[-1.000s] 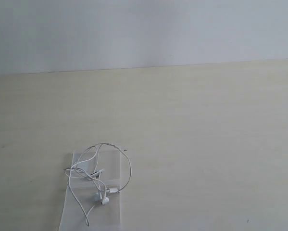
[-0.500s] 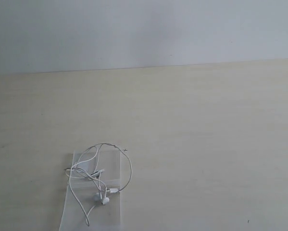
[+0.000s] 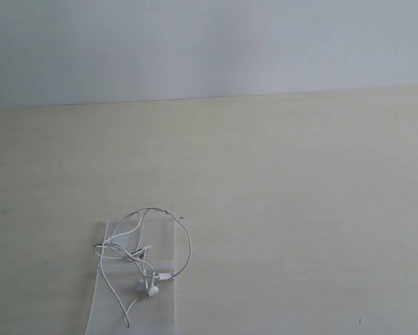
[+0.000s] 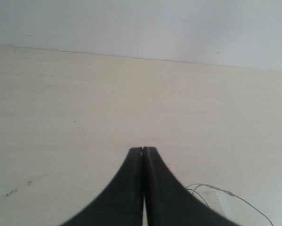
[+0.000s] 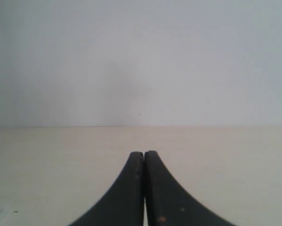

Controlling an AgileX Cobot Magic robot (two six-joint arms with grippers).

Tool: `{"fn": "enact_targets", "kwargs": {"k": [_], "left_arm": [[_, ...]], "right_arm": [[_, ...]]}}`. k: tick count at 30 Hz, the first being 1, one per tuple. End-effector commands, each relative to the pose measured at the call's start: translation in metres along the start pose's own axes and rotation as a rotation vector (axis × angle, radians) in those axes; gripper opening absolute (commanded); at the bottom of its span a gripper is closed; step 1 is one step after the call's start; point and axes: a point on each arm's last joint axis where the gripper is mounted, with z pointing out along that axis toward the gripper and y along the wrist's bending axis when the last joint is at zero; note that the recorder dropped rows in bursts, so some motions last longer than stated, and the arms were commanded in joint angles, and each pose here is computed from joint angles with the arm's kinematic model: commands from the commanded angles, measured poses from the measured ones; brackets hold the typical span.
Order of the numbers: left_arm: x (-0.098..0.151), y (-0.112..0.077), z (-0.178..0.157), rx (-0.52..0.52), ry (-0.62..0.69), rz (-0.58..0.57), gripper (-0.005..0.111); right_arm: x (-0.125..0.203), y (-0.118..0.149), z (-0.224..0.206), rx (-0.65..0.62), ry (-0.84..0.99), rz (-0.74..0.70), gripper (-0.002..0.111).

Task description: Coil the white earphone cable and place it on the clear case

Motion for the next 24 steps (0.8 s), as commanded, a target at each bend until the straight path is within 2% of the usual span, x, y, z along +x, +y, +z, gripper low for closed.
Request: {"fn": "enact_targets", "kwargs": {"k": [1,8,24], "left_arm": [[0.001,0.001,0.001,-0.005,0.004,-0.002,0.000],[0.000,0.001,0.001,-0.004,0.003,-0.002,0.000],[0.000,0.001,0.001,-0.004,0.003,-0.002,0.000]], "right_arm": [[0.008,-0.002,-0.003,0.036,0.058,-0.010,0.000],[0.012,-0.008,-0.004,0.136,0.108,-0.003,0.000],[0.019,-0.007,-0.005,0.134,0.179,0.026,0.000]]}}
